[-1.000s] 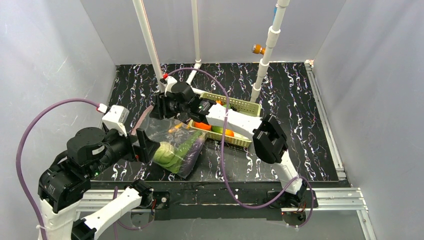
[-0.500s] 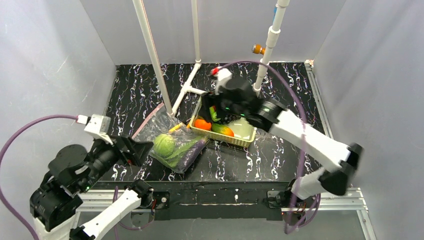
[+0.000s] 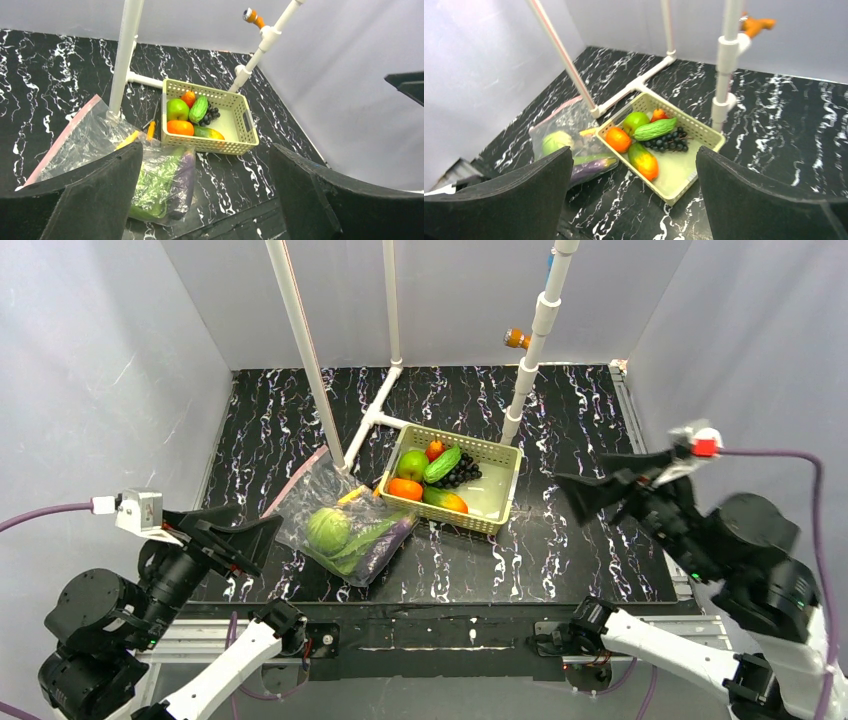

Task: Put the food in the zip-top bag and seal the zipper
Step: Reset both arms

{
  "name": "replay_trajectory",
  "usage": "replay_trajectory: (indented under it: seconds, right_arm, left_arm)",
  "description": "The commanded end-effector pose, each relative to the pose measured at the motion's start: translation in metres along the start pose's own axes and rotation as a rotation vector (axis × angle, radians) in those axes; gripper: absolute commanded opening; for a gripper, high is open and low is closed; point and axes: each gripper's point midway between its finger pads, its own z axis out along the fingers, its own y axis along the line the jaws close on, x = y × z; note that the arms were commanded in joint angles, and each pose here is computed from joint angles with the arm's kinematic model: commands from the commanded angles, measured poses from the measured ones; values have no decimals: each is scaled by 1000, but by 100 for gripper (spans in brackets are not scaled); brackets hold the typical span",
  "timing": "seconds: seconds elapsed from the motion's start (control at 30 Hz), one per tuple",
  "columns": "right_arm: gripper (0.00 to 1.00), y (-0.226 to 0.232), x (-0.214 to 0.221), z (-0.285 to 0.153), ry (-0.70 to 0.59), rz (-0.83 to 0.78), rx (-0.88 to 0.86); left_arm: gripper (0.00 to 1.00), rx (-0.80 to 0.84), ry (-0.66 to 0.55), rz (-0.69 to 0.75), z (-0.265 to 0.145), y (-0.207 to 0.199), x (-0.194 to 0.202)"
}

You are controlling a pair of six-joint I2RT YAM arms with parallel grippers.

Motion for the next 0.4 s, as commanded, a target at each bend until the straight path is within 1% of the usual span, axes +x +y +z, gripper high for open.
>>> replay_trajectory:
  seconds: [0.0,0.2,0.37]
  right_arm:
    - [98,-30,-2,-22,-21,43,131]
    - [98,-39,-7,-40,-40,103,156]
    - [98,-37,-3,-49,-14,113,130]
  left_arm:
    - [97,-16,-63,-15,3,0,-16]
    - [97,-24,-37,-28,10,0,-10]
    - [97,-22,-13,-42,17,-1,-3]
